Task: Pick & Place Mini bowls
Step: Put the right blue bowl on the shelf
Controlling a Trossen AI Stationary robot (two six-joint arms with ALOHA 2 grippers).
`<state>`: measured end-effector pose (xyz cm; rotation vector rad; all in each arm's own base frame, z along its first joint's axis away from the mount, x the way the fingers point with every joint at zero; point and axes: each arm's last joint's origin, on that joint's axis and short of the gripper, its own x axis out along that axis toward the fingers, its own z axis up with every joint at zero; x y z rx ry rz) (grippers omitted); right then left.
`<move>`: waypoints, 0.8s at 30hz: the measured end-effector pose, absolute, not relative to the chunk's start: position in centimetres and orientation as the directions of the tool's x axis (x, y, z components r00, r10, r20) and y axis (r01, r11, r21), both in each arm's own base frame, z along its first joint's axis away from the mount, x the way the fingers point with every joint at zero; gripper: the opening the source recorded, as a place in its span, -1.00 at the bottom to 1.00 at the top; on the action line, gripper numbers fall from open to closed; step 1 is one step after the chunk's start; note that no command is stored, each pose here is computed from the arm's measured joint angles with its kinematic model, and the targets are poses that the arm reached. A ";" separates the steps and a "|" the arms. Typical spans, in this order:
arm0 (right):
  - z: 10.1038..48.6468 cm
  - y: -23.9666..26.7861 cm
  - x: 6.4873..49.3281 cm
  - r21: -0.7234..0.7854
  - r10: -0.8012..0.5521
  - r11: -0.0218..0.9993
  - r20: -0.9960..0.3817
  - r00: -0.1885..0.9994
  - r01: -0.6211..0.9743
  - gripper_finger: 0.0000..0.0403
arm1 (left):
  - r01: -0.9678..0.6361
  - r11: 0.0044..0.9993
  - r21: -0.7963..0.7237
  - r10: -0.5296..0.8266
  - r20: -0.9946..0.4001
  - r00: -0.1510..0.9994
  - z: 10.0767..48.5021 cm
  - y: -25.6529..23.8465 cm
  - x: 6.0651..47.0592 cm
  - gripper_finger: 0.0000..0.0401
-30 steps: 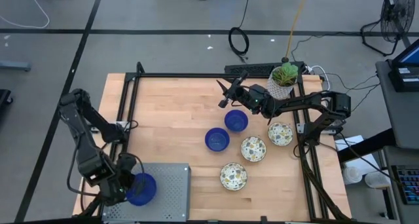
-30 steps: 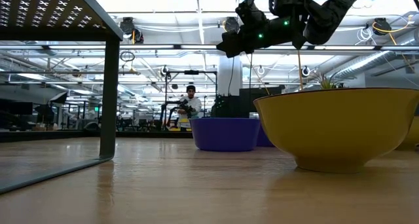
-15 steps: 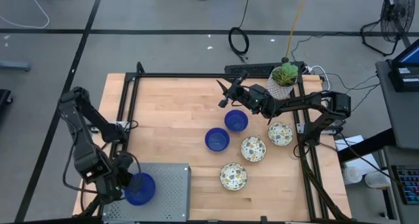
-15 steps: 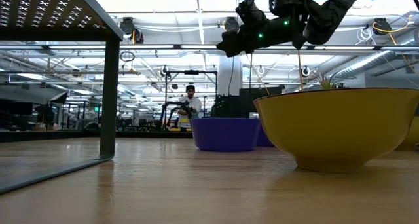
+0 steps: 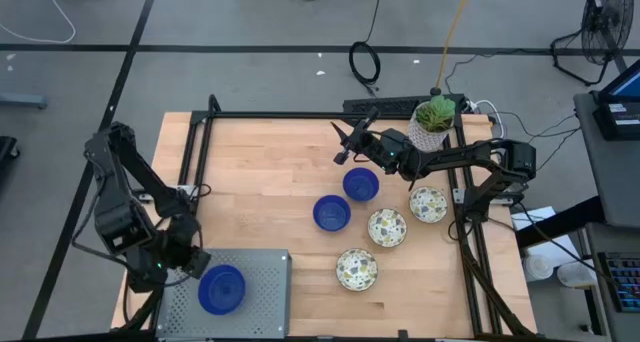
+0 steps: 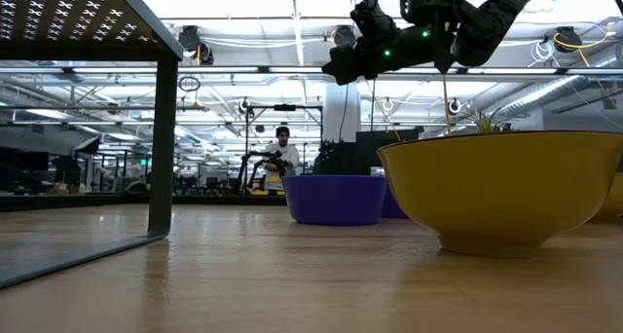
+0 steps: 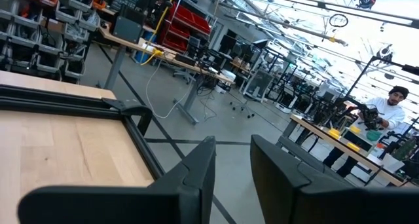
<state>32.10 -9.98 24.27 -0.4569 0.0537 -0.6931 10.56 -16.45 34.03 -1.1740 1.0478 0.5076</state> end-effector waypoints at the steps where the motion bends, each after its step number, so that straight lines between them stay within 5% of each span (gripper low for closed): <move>1: 24.3 -10.0 32.1 -0.424 -0.627 0.675 0.102 0.772 0.604 -0.57 | -0.765 0.379 -0.521 -0.166 -0.851 0.498 34.2 -16.2 10.5 -0.87; 6: 24.3 -10.0 32.1 -0.425 -0.627 0.674 0.102 0.772 0.604 -0.57 | -0.513 0.601 -0.613 -0.050 -0.669 0.741 35.5 -15.7 11.8 -0.87; 10: 24.3 -10.0 32.1 -0.428 -0.628 0.672 0.102 0.772 0.604 -0.57 | -0.413 0.771 -0.484 0.069 -0.581 0.811 35.2 -16.0 13.4 -0.87; 18: 24.3 -10.0 32.1 -0.425 -0.627 0.671 0.109 0.771 0.607 -0.57 | -0.509 0.704 -0.495 -0.020 -0.731 0.682 32.4 -17.5 18.1 -0.87; 24: 24.5 -9.9 32.1 -0.420 -0.626 0.671 0.121 0.770 0.611 -0.57 | -0.266 0.824 -0.501 -0.205 -0.700 0.684 31.3 -19.7 21.6 -0.87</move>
